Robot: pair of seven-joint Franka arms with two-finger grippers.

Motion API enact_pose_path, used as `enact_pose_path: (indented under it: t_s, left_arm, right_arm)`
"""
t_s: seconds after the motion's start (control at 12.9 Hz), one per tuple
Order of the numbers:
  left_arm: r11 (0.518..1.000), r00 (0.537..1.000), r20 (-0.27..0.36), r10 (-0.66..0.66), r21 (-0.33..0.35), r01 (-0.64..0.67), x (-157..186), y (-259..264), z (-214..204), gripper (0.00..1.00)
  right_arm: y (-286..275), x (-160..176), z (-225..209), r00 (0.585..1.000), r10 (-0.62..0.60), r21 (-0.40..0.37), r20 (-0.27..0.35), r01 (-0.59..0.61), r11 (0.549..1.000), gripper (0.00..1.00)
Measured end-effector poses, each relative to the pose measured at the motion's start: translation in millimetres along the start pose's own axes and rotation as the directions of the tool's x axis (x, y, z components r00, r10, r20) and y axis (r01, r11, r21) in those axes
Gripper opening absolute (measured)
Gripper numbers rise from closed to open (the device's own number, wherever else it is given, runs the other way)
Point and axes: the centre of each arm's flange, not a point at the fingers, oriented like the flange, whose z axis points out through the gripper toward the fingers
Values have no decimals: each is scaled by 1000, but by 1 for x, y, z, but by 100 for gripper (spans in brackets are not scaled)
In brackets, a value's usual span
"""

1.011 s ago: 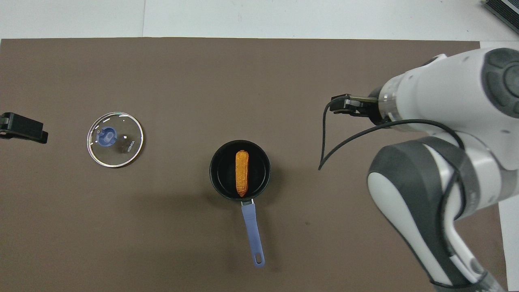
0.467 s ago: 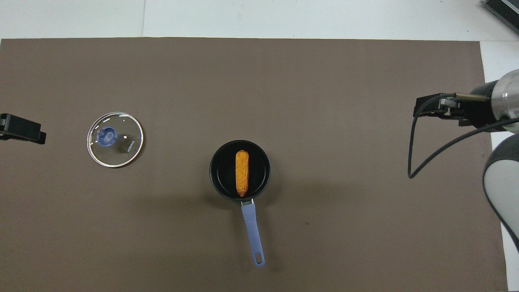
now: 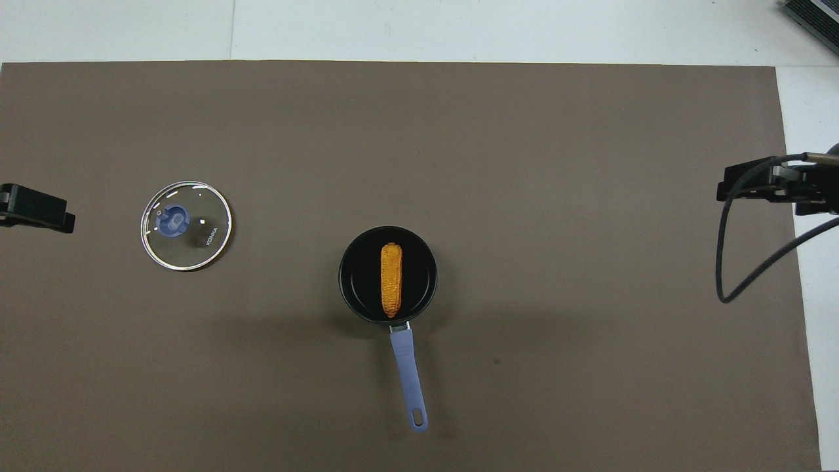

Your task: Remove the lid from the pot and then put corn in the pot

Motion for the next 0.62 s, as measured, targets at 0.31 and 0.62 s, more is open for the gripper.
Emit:
enact_pose_path:
  t_s: [0.31,0.62]
  left_arm:
    - [1000,1000,0,-25,-1,25,-1,-13,0,100]
    - [1000,1000,0,-21,-1,21,-1,-11,0,100]
  right_arm:
    - [3,-1,-2,1000,-25,-2,12,25,1000,100]
    - [1,-7,-4,999,-33,-5,36,33,999,100]
